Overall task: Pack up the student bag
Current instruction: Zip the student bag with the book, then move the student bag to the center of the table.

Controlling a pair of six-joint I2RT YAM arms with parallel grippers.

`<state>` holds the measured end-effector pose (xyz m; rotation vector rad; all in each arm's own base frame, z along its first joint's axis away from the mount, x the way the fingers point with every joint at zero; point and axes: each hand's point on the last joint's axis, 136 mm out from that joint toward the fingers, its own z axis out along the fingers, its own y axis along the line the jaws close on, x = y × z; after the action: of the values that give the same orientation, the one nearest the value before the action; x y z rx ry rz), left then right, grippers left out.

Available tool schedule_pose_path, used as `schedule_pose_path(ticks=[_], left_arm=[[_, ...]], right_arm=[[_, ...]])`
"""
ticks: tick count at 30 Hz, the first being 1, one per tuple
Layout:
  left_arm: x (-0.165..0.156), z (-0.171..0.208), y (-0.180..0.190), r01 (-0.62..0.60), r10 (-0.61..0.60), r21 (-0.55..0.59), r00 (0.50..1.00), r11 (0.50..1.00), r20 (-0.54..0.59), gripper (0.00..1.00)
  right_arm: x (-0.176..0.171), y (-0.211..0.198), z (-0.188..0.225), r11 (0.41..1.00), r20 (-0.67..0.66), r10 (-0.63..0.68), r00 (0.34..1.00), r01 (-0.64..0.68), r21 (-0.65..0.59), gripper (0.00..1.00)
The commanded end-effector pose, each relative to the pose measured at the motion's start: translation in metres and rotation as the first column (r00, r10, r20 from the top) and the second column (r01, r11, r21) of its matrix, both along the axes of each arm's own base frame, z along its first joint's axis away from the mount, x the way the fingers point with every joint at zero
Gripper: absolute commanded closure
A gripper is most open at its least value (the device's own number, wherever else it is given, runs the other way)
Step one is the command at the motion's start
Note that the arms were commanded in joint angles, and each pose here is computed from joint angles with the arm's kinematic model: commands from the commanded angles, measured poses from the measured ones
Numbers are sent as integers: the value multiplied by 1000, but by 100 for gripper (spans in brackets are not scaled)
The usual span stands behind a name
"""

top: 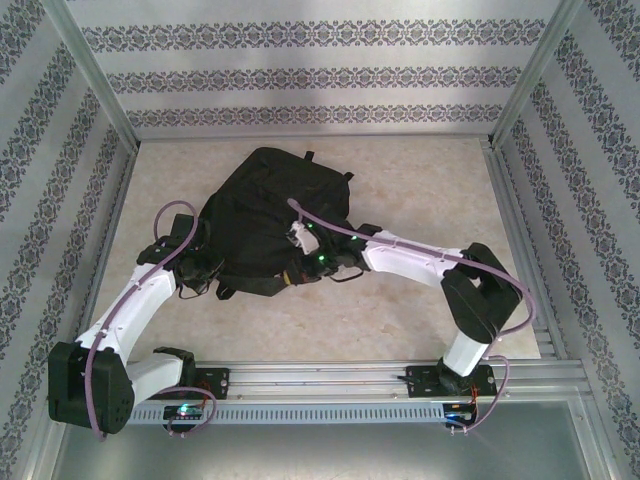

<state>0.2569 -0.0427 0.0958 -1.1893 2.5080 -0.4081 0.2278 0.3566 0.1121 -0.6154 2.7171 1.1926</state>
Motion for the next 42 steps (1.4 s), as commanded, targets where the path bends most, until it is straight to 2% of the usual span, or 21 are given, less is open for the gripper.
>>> schedule_pose_path(ticks=[1, 7, 10, 13, 15, 17, 20, 23, 24, 26, 31, 34, 38, 42], left_arm=[[4, 3, 17, -25, 23, 88, 999, 996, 26, 100], [6, 3, 10, 10, -12, 64, 999, 998, 36, 100], [9, 3, 1, 52, -54, 36, 997, 998, 46, 100], [15, 9, -20, 162, -163, 17, 983, 987, 81, 100], [18, 17, -43, 280, -280, 13, 952, 960, 128, 100], [13, 23, -72, 407, -399, -27, 903, 913, 158, 96], [0, 30, -104, 561, -550, -16, 816, 827, 175, 90], [-19, 33, -143, 698, -668, -86, 709, 711, 226, 85], [-28, 35, -161, 746, -699, -136, 661, 652, 271, 83], [-45, 30, -185, 799, -740, -186, 601, 572, 301, 81], [-79, 9, -223, 869, -838, -229, 487, 438, 247, 80], [-90, 2, -236, 891, -875, -234, 436, 388, 211, 81], [-96, 4, -243, 898, -883, -239, 419, 369, 212, 84], [-107, 5, -246, 908, -896, -244, 393, 341, 209, 78]], right_arm=[[18, -44, -14, 988, 4, -110, 994, 110, -105, 100], [62, -91, -23, 920, 24, -364, 931, 364, -146, 100], [73, -94, -16, 896, 49, -421, 906, 424, -130, 100], [80, -96, -10, 883, 70, -447, 892, 453, -121, 100], [83, -106, -9, 862, 89, -482, 872, 490, -130, 100], [87, -123, -13, 819, 88, -547, 833, 554, -153, 100], [86, -147, -20, 763, 70, -617, 784, 618, -191, 100], [80, -163, -24, 739, 53, -647, 761, 642, -204, 100], [77, -166, -24, 740, 52, -645, 762, 641, -205, 100], [71, -172, -24, 738, 61, -645, 762, 642, -210, 100], [56, -194, -27, 716, 69, -665, 744, 661, -224, 100], [50, -207, -28, 695, 76, -684, 725, 680, -233, 100], [42, -216, -27, 678, 88, -699, 710, 696, -236, 100], [37, -221, -29, 666, 97, -710, 698, 709, -232, 100]])
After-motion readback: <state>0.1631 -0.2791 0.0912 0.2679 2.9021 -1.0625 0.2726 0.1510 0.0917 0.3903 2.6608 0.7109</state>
